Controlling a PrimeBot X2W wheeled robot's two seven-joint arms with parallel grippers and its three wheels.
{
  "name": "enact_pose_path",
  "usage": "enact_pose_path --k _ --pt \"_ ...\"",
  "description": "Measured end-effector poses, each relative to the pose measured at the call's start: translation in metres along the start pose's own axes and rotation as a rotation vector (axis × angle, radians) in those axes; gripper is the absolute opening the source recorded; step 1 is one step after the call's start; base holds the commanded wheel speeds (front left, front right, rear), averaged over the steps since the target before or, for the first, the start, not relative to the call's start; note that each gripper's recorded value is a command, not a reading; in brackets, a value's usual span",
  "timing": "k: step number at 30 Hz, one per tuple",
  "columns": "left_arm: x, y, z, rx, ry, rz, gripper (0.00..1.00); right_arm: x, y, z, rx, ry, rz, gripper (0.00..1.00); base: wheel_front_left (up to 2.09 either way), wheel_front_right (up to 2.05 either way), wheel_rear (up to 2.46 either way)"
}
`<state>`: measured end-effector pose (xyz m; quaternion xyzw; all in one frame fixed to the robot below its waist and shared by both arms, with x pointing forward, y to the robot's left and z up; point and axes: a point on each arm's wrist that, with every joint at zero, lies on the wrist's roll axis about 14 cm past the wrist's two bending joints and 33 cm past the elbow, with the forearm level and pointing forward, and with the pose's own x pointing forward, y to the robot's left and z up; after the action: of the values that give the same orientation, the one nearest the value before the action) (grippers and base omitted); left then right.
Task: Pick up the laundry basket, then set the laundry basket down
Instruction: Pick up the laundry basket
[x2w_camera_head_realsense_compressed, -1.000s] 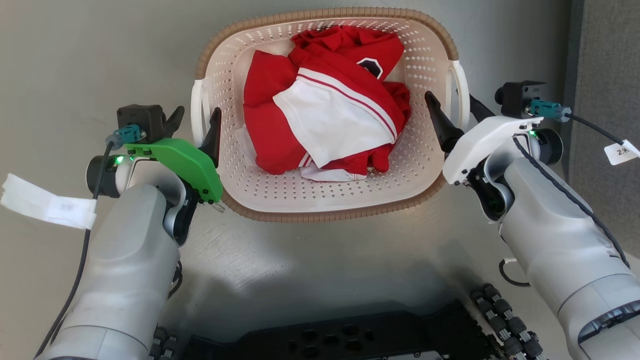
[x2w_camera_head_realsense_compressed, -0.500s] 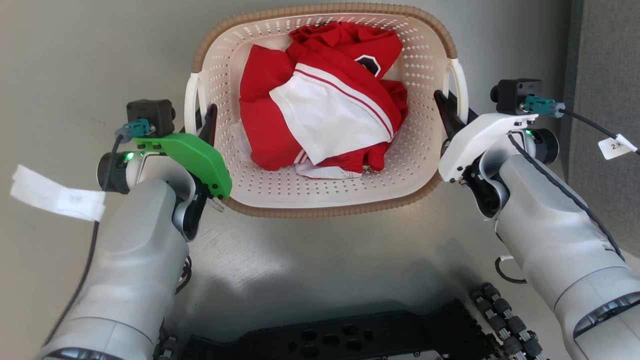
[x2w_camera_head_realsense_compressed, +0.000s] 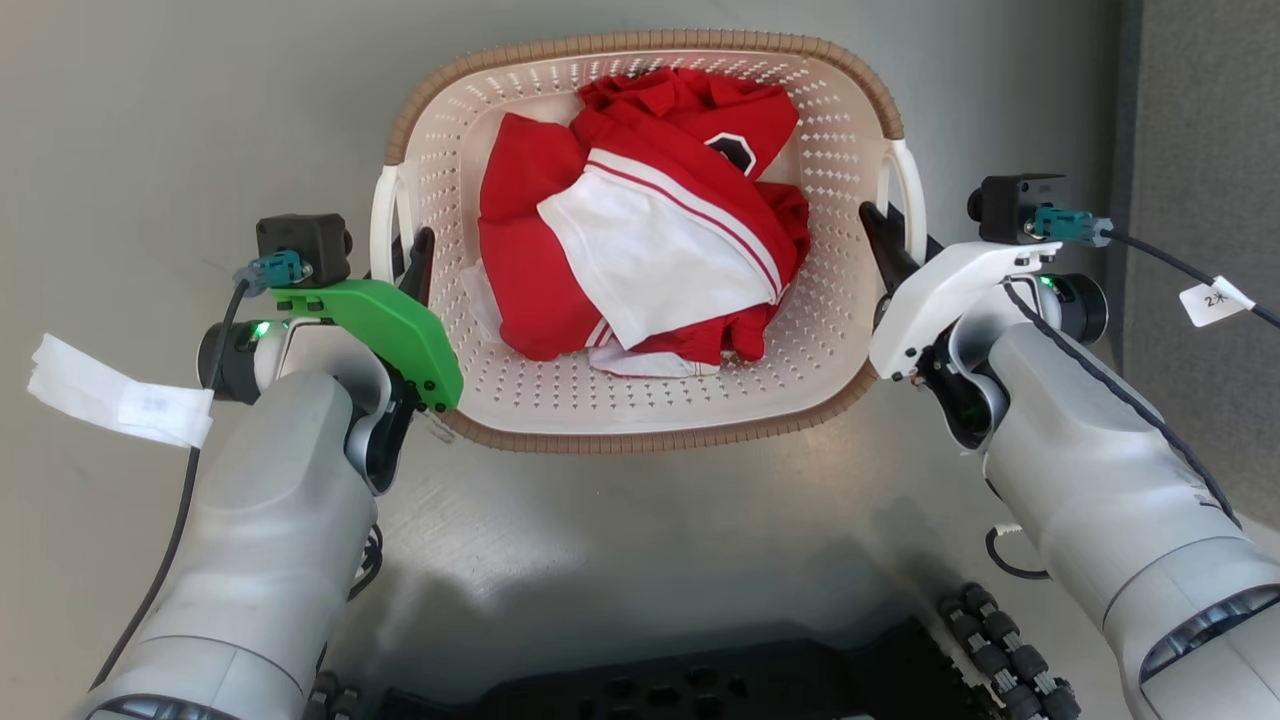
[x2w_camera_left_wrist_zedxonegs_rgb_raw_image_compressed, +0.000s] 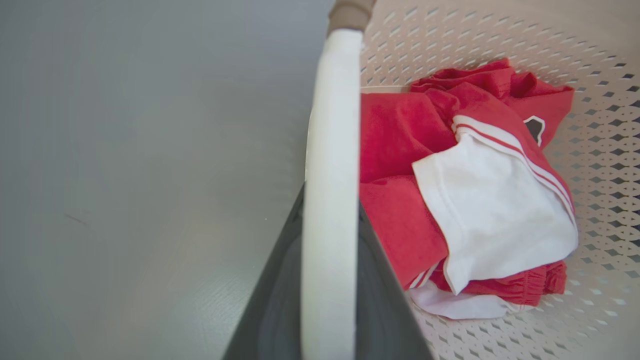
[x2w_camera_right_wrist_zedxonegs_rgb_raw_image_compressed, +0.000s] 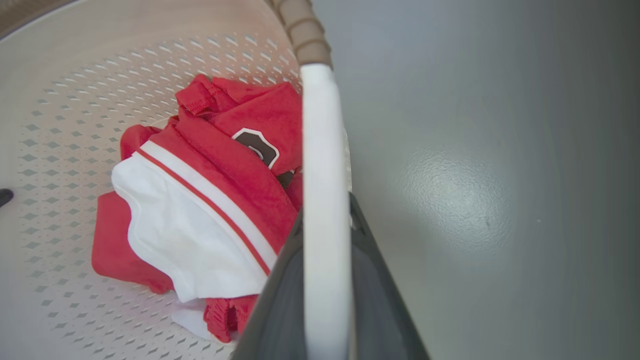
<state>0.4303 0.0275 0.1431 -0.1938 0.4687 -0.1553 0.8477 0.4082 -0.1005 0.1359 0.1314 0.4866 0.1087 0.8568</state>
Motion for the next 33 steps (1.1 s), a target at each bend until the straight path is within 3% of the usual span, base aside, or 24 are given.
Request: enact_pose_path --k 33 --pt "-0.093 -0.051 0.034 -0.019 -0.064 -0.021 0.00 -0.091 0.046 0.048 -0.057 -0.075 0.040 0.00 0.00 0.00 0.00"
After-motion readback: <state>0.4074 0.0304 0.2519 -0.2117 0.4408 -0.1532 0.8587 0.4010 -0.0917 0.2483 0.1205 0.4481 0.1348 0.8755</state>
